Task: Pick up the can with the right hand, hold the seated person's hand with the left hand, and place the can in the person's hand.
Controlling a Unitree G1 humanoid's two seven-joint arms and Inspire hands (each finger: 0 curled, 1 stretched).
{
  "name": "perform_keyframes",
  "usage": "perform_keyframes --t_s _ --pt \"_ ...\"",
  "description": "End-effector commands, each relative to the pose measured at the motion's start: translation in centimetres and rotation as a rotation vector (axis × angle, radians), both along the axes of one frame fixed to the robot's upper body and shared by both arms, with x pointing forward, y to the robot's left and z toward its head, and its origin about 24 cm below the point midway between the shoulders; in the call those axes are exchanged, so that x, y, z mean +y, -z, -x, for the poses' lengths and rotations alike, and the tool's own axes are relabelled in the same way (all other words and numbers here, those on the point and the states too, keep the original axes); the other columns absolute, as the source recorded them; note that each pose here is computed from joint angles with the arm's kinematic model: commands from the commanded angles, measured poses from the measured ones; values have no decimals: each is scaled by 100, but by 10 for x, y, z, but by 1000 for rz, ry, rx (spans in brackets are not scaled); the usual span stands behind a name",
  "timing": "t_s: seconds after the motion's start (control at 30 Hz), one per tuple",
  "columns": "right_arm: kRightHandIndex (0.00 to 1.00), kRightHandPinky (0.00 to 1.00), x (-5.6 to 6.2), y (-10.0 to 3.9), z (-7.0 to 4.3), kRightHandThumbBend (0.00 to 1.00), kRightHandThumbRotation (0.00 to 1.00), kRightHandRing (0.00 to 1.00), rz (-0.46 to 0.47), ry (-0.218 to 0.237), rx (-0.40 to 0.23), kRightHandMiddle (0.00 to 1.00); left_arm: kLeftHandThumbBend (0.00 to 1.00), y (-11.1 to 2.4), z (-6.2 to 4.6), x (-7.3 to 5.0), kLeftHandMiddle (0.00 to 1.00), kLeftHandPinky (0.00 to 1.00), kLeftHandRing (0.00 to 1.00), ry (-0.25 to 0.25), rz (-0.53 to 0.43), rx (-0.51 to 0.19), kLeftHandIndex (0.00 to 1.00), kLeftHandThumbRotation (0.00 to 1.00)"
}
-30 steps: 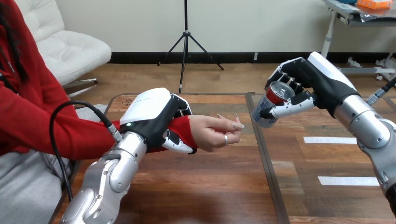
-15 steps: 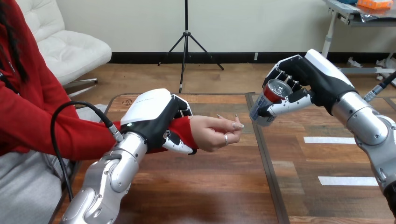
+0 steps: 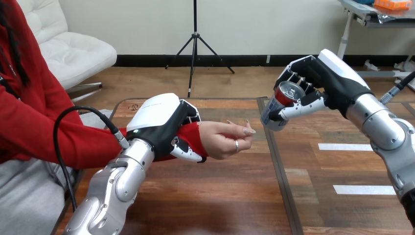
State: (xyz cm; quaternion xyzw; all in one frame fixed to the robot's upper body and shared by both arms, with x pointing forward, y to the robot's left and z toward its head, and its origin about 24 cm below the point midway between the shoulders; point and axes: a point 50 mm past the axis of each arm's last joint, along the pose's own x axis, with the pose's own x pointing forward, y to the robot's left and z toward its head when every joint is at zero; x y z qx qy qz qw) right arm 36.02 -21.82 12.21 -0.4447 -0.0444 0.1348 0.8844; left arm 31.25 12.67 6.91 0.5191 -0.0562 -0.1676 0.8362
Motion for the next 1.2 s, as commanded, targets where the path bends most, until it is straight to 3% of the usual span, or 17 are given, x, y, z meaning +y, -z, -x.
perform_keyframes --t_s 0.0,1.17 --pt "47 33 19 -39 -10 71 0 36 -26 -55 -134 43 69 -31 -10 -30 37 27 32 90 70 -97 36 0" --pt "47 34 29 -39 -10 71 0 37 -52 -90 -155 43 70 -30 -8 -30 36 25 30 94 74 -91 35 0"
